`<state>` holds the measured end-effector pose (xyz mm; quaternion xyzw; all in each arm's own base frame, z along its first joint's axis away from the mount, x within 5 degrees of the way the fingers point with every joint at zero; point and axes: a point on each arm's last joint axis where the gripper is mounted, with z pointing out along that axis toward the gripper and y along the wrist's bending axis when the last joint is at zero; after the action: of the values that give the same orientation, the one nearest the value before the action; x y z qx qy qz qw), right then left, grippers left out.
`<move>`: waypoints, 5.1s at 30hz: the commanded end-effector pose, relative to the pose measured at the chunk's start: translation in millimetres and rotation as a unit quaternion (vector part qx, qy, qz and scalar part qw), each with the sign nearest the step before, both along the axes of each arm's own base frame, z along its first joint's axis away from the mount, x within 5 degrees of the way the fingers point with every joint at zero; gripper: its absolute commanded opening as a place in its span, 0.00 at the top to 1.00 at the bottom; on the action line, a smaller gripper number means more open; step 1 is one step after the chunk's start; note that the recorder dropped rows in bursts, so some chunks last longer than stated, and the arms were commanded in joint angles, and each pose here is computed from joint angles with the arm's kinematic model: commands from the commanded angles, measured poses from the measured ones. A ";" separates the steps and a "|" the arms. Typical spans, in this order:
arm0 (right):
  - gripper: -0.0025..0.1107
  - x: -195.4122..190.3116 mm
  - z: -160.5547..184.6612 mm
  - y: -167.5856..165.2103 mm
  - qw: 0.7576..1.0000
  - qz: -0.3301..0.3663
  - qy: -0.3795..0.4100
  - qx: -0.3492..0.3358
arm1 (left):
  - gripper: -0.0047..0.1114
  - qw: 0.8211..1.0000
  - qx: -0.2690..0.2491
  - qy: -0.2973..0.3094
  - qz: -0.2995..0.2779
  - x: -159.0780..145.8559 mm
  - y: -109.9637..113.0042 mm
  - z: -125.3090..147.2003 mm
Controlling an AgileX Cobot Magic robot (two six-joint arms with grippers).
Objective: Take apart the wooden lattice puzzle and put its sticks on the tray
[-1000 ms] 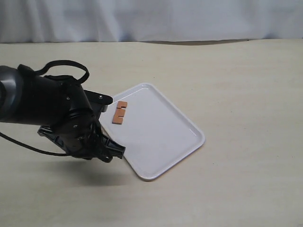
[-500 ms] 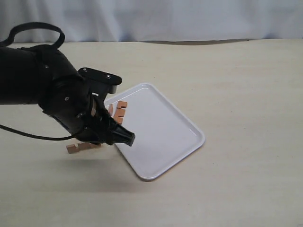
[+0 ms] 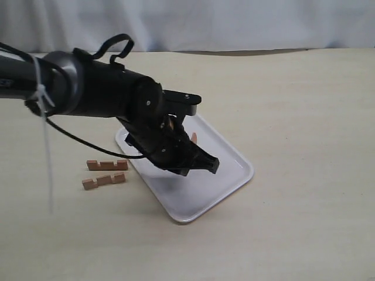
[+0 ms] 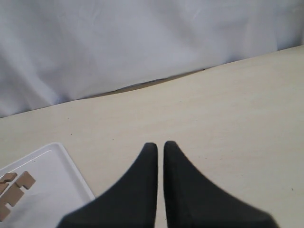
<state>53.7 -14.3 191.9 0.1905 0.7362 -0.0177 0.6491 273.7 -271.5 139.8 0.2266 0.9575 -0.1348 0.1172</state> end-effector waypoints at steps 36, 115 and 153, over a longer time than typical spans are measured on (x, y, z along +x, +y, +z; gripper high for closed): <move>0.94 -0.2 -0.7 0.1 1.000 0.001 0.000 -0.004 | 0.24 0.986 0.140 0.050 -0.076 20.0 98.0 89.6; 0.94 -0.2 -0.7 0.1 1.000 0.001 0.000 -0.004 | 0.88 0.960 0.157 0.006 -0.233 -20.9 124.3 -19.7; 0.94 -0.2 -0.7 0.1 1.000 0.001 0.000 -0.004 | 0.96 0.969 0.135 0.000 -0.209 -15.6 117.7 -36.9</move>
<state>53.7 -14.3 191.9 0.1905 0.7362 -0.0177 0.6491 260.2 -155.8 106.1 0.4279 0.9004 -0.0314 0.0727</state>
